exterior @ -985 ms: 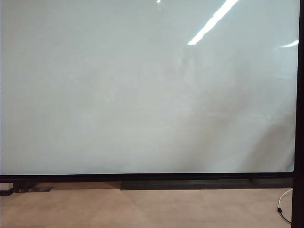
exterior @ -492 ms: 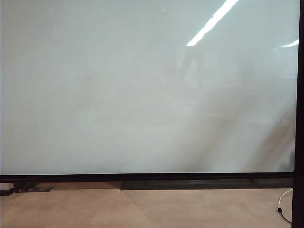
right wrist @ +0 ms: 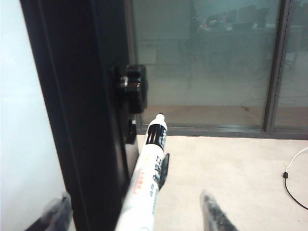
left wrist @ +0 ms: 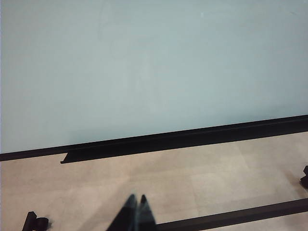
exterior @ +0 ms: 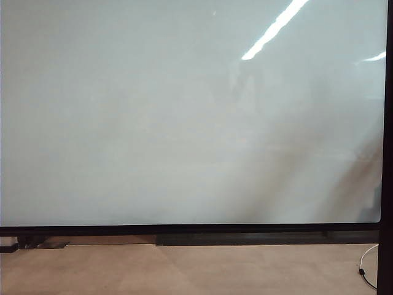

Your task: Pick up the pen on the shelf to the right of the whiteboard and draw a triangle.

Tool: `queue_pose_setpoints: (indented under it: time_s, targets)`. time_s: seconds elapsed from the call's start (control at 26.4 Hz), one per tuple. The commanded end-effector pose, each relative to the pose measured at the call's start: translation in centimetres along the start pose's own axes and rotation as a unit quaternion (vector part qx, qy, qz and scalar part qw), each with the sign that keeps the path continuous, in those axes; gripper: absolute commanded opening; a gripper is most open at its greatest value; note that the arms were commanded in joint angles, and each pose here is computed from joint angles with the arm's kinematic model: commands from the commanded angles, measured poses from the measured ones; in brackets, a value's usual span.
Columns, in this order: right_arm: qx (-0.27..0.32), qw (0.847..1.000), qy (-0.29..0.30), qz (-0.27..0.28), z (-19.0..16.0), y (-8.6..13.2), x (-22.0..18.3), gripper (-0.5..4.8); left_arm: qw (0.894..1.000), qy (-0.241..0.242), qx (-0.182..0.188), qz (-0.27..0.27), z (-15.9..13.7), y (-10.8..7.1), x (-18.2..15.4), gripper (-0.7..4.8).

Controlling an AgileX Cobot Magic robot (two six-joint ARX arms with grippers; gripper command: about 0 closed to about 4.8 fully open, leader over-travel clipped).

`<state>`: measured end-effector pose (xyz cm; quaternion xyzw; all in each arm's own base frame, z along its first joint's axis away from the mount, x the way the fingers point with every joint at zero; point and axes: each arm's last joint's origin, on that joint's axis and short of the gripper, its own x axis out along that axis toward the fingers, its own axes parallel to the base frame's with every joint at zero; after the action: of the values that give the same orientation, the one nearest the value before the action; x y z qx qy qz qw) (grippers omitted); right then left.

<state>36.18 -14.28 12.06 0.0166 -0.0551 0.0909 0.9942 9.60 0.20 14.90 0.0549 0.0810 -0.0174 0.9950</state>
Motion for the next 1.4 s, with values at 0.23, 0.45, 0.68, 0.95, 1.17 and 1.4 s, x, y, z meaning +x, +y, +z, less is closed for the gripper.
queue_pose_setpoints:
  time_s: [0.23,0.45,0.68,0.95,1.17,1.4]
  targets:
    - [-0.003,1.0,-0.009,-0.006,0.26,-0.09,0.01,3.33,1.0,0.003,0.0,-0.001,-0.01,-0.01,-0.02,-0.05]
    - [-0.004,1.0,-0.009,-0.006,0.27,-0.08,0.03,3.12,1.0,0.003,0.0,-0.001,-0.01,-0.01,-0.02,-0.05]
    - [-0.003,1.0,-0.009,-0.002,0.26,0.03,0.09,2.73,1.0,0.003,0.0,-0.001,-0.01,-0.01,-0.02,-0.05]
    - [-0.005,1.0,-0.012,-0.001,0.41,-0.01,0.25,2.73,1.0,0.003,0.0,-0.001,-0.01,-0.01,-0.02,-0.05]
    - [-0.007,1.0,-0.013,-0.001,0.47,-0.04,0.3,2.73,1.0,0.003,0.0,-0.001,-0.01,-0.01,-0.02,-0.05]
    - [-0.007,1.0,-0.013,-0.001,0.47,-0.04,0.3,2.66,1.0,0.003,0.0,-0.001,-0.01,-0.01,-0.02,-0.05]
